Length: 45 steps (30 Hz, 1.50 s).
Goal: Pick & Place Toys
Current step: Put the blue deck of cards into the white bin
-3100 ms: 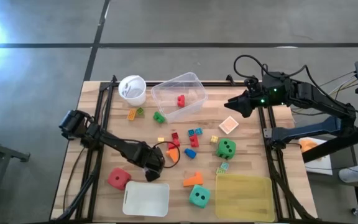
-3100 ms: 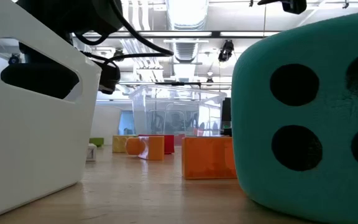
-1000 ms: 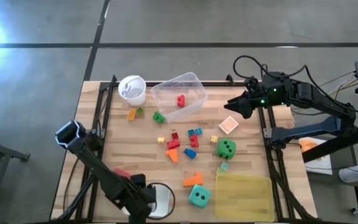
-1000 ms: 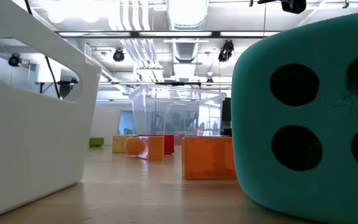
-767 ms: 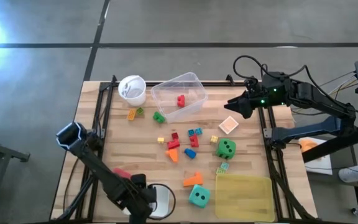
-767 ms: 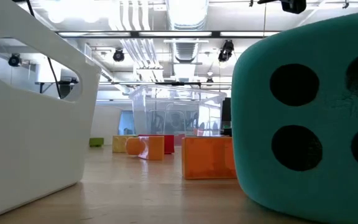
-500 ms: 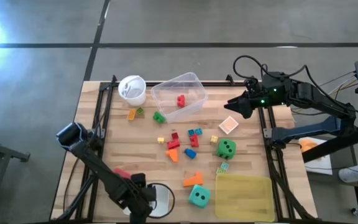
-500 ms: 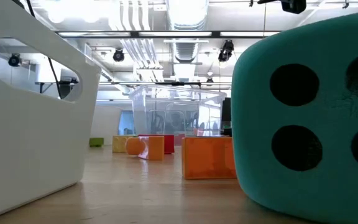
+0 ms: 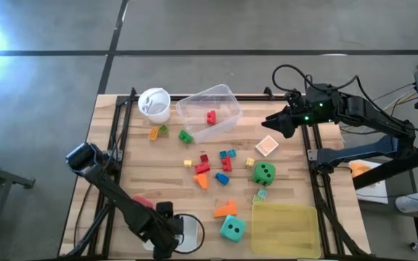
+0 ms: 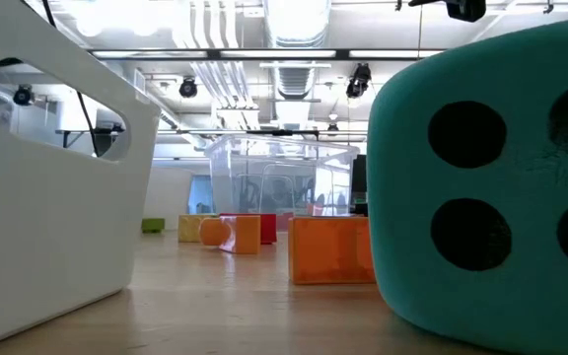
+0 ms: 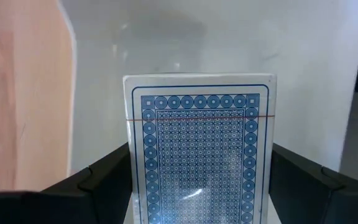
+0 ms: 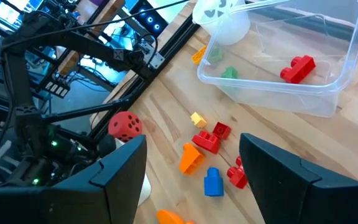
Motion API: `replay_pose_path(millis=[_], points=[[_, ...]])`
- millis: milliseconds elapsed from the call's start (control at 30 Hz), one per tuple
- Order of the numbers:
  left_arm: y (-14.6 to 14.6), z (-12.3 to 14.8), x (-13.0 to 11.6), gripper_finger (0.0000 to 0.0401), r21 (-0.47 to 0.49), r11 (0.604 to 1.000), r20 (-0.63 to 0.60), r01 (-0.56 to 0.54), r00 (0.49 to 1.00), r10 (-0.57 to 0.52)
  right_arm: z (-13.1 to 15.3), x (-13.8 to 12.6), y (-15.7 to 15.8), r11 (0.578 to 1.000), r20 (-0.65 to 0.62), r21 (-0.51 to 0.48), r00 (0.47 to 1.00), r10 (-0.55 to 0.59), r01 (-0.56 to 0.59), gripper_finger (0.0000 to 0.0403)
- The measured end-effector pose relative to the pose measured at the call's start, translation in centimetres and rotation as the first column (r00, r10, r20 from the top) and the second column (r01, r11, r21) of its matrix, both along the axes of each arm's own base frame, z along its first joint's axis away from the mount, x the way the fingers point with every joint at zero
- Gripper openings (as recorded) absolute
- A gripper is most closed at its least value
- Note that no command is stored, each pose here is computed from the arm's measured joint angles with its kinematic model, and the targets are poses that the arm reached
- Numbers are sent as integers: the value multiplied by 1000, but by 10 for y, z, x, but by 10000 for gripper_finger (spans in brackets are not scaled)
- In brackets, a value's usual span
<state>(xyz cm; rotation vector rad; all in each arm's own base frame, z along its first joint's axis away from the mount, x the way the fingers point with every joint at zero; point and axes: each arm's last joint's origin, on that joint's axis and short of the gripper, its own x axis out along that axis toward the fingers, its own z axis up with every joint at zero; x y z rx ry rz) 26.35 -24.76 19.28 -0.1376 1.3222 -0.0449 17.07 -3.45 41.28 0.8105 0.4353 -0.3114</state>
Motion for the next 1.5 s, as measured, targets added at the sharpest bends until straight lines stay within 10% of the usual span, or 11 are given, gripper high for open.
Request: replay_pose_path(millis=[1500], points=[[26, -39, -3, 299, 39, 999, -45, 32, 999, -31, 0, 0, 0, 1000, -1, -2, 1000, 3, -3, 250]])
